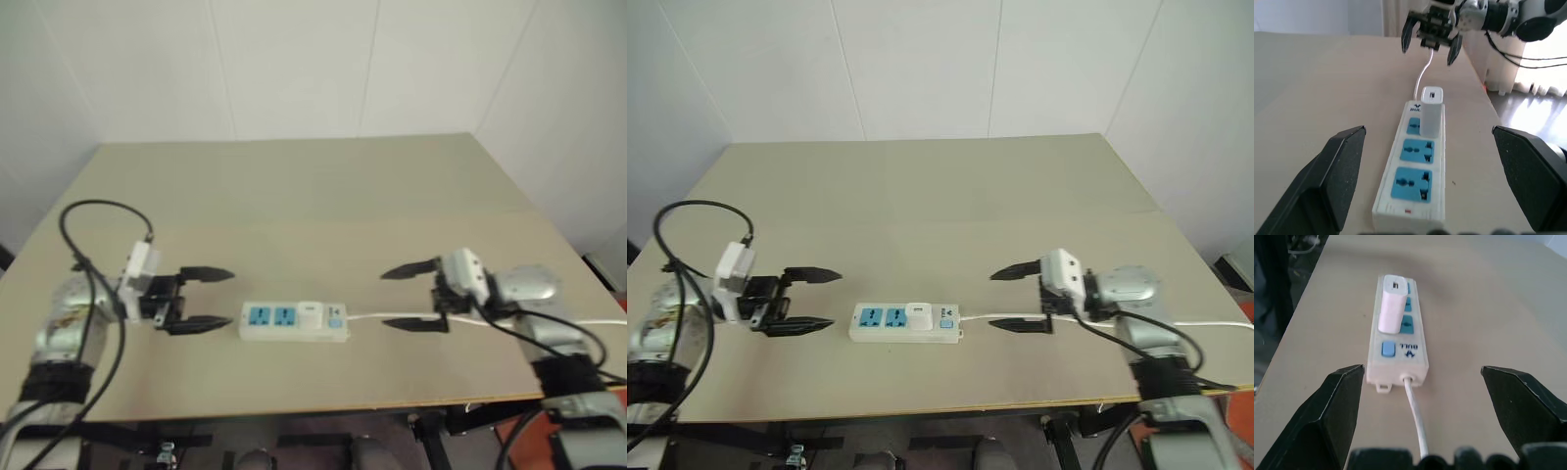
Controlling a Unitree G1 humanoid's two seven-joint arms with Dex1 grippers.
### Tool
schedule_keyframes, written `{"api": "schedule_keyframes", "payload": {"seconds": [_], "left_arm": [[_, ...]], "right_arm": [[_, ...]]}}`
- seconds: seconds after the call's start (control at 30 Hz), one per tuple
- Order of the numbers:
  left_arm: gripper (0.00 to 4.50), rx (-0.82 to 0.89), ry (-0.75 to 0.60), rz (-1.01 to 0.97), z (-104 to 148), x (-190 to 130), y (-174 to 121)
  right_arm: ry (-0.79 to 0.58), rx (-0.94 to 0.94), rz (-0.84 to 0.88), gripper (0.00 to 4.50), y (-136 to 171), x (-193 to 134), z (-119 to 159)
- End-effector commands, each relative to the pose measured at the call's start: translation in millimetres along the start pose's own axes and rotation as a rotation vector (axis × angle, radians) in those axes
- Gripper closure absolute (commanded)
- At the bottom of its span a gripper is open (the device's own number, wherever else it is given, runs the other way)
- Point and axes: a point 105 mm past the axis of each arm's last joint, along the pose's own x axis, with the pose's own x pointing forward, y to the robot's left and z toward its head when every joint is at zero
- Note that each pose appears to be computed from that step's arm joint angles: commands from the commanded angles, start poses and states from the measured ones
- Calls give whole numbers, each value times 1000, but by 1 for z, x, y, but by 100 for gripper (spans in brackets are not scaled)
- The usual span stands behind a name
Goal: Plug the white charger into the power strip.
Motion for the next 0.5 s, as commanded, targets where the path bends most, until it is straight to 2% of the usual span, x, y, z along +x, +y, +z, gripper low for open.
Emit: {"api": "schedule_keyframes", "payload": {"seconds": [0.03,0.2,0.5], "left_arm": [[0,70,17,53,22,-26,-1],[0,71,43,94,26,-42,-4],[0,78,27,109,24,-38,1]], "right_arm": [[51,-43,6,3,3,-30,13],[109,-31,-3,3,10,-51,11],[129,-4,-27,3,13,-54,8]]}}
